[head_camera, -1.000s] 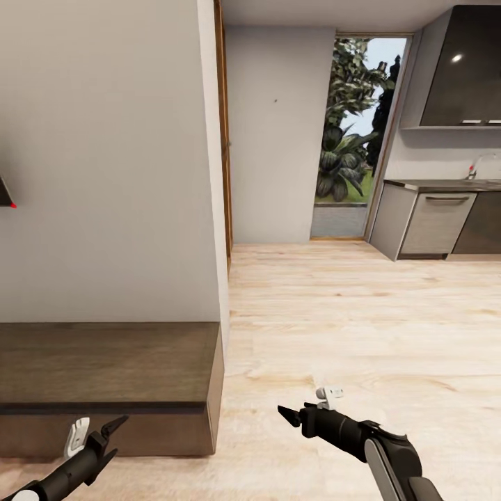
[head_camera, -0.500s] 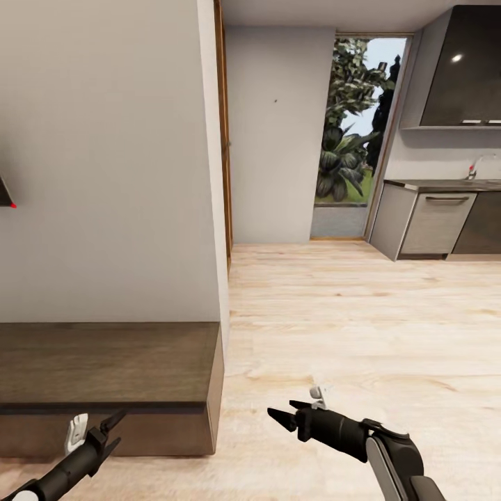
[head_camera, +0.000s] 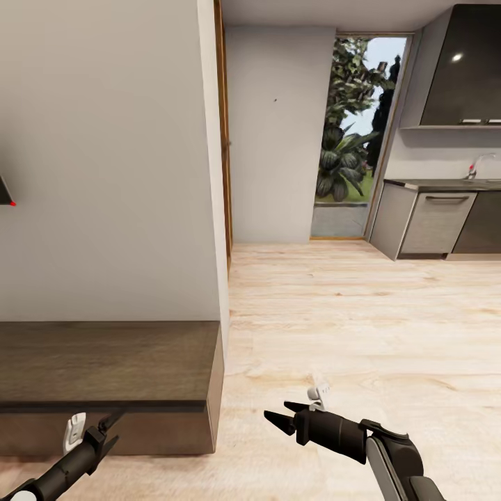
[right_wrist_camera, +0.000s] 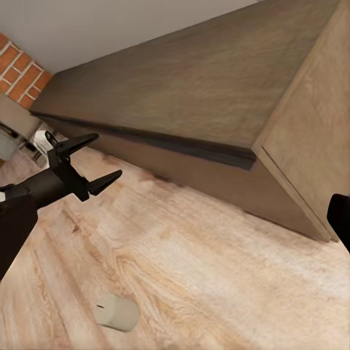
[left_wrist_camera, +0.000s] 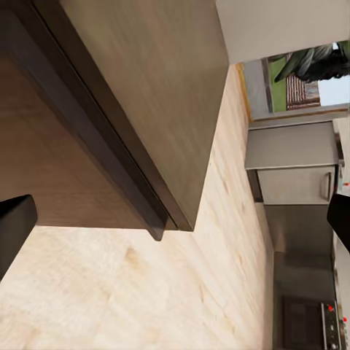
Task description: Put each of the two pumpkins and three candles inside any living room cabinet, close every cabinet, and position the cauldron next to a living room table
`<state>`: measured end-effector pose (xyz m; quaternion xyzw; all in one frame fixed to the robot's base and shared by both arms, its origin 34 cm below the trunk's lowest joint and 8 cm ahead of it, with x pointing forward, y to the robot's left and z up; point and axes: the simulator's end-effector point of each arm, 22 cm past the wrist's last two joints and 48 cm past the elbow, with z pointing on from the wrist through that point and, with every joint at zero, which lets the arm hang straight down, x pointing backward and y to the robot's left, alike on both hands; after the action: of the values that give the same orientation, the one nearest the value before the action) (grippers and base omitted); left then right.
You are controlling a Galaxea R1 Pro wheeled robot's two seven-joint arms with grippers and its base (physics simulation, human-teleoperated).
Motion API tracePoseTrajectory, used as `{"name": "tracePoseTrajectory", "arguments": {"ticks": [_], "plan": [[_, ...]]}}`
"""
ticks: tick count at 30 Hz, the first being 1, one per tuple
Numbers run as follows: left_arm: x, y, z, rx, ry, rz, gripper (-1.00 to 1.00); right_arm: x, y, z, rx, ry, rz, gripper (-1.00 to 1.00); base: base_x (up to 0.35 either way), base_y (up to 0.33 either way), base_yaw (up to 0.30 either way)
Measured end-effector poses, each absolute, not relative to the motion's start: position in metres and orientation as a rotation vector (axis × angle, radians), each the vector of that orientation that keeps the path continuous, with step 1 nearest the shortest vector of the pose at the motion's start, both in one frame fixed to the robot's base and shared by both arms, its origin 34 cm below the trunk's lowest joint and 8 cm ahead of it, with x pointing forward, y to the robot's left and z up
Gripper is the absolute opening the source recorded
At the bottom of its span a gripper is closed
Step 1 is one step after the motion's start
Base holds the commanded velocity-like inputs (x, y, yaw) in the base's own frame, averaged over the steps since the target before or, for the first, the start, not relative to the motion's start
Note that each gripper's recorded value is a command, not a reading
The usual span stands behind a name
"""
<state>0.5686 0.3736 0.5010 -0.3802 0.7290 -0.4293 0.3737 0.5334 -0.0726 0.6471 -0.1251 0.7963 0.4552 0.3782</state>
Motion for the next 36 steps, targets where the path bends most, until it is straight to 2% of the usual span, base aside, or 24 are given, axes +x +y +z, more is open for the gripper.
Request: {"name": "tracePoseTrajectory", "arguments": {"ticks": [19, 23, 29, 36], "plan": [[0.560, 0.377, 0.461, -0.973, 1.863, -1.097, 1.00, 0.524, -0.075, 0.606, -0.311, 2.031, 1.178, 1.00, 0.000, 0.000, 0.000], [0.558, 0.375, 0.452, -0.973, 1.864, -1.099, 1.00, 0.516, -0.068, 0.627, -0.324, 1.951, 1.281, 1.00, 0.000, 0.000, 0.000], [0.555, 0.375, 0.439, -0.972, 1.864, -1.099, 1.00, 0.528, -0.111, 0.675, -0.138, 1.747, 1.403, 1.00, 0.000, 0.000, 0.000], [0.553, 0.376, 0.425, -0.964, 1.864, -1.097, 1.00, 0.527, -0.118, 0.664, -0.110, 1.734, 1.406, 1.00, 0.000, 0.000, 0.000]]}}
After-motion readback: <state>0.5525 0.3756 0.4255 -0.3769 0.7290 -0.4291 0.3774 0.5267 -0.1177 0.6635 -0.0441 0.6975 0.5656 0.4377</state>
